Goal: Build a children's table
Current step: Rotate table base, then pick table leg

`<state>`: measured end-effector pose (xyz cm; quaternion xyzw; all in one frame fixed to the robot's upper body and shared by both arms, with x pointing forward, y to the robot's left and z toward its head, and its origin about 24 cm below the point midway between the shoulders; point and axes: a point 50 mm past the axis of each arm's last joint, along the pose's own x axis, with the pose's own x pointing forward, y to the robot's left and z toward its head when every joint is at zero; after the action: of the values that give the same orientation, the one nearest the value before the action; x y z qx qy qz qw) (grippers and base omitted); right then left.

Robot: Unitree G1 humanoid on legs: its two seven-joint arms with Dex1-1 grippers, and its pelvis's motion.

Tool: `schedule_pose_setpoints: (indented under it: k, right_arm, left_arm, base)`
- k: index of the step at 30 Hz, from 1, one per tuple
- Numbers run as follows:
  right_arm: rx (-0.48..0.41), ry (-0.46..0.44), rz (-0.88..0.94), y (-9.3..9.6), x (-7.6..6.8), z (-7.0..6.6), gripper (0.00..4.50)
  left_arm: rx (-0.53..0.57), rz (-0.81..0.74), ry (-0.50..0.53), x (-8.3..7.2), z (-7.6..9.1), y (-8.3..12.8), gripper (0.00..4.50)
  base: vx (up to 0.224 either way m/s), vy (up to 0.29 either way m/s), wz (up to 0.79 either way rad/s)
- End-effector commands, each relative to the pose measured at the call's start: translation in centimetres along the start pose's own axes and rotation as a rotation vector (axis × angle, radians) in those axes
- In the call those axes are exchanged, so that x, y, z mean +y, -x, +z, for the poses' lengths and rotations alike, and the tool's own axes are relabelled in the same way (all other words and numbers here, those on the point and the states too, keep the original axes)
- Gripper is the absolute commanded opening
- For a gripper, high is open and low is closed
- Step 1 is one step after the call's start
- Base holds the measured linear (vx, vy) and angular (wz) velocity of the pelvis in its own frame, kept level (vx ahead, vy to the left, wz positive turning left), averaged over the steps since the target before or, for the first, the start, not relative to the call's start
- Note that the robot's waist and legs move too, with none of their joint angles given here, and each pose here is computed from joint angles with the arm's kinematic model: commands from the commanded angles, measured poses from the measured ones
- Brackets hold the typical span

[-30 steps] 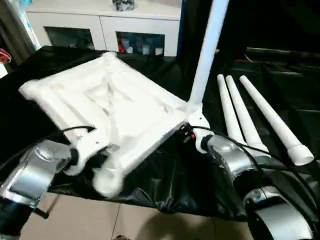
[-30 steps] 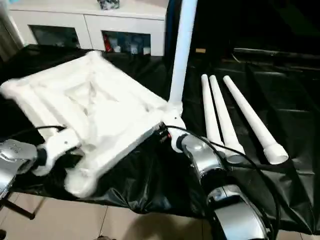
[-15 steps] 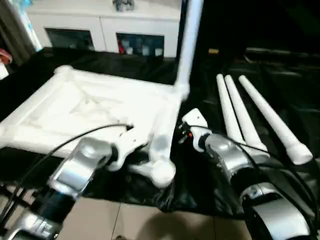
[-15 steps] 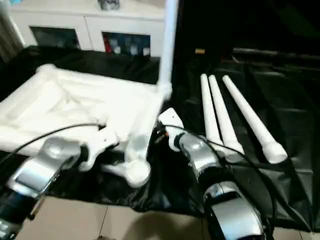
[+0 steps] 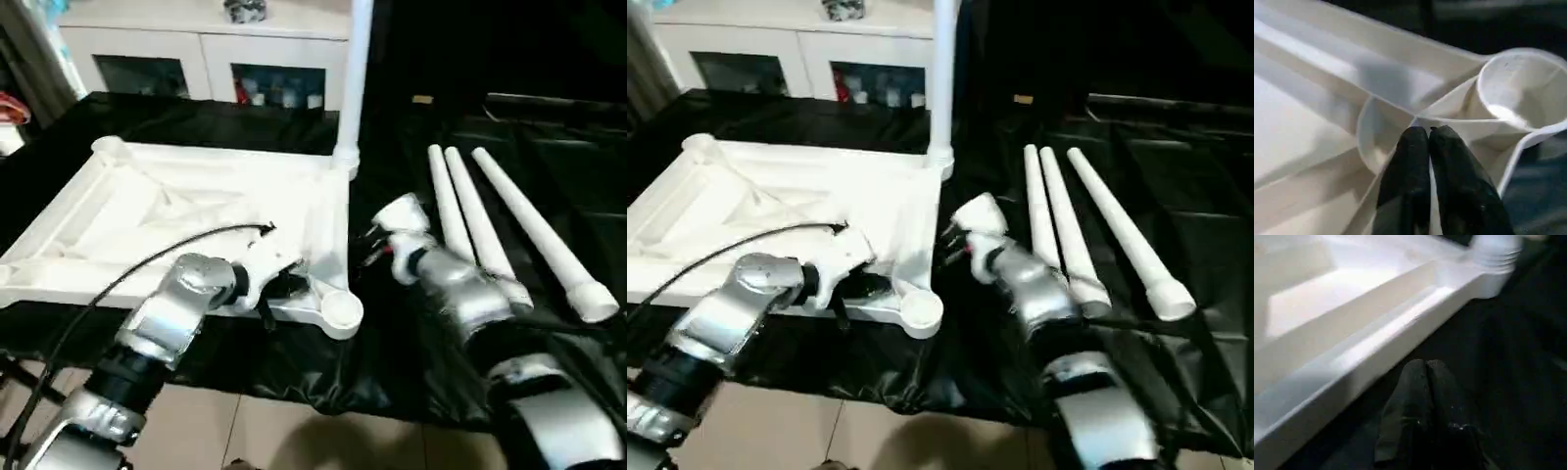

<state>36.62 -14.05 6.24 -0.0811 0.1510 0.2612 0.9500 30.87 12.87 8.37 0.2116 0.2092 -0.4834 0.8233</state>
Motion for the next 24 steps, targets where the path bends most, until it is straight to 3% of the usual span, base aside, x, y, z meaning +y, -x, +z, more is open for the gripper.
schedule_pose_setpoints:
  k: [1, 4, 7, 9, 12, 24]
  right_arm:
    - [-0.018, -0.044, -0.037, 0.8, -1.3, 0.8, 0.37]
    - [-0.014, -0.047, -0.090, 1.4, -2.3, 1.2, 0.49]
    - [0.020, -0.057, -0.172, 2.2, -3.5, 1.3, 0.82]
    - [0.053, -0.058, -0.224, 2.8, -4.1, 1.1, 1.14]
    - [0.111, -0.096, -0.296, 3.7, -4.9, 0.5, 1.27]
    - [0.177, -0.156, -0.392, 4.9, -5.9, -0.2, 2.20]
  left_arm:
    - [-0.029, 0.020, -0.003, 0.1, 0.4, 0.8, 0.70]
    - [-0.075, 0.055, 0.002, 0.3, 1.0, 1.2, 0.75]
    - [-0.166, 0.078, 0.024, 0.4, 2.1, 1.5, 1.15]
    - [-0.206, 0.067, 0.036, 0.2, 2.6, 1.6, 1.43]
    - [-0.232, 0.035, 0.038, -0.8, 2.9, 1.6, 1.60]
    - [-0.232, -0.010, 0.056, -2.1, 2.7, 1.2, 2.51]
  base:
    - [0.000, 0.000, 0.00]
    - [0.000, 0.000, 0.00]
    - [0.000, 0.000, 0.00]
    - [0.000, 0.000, 0.00]
    - [0.000, 0.000, 0.00]
    - [0.000, 0.000, 0.00]
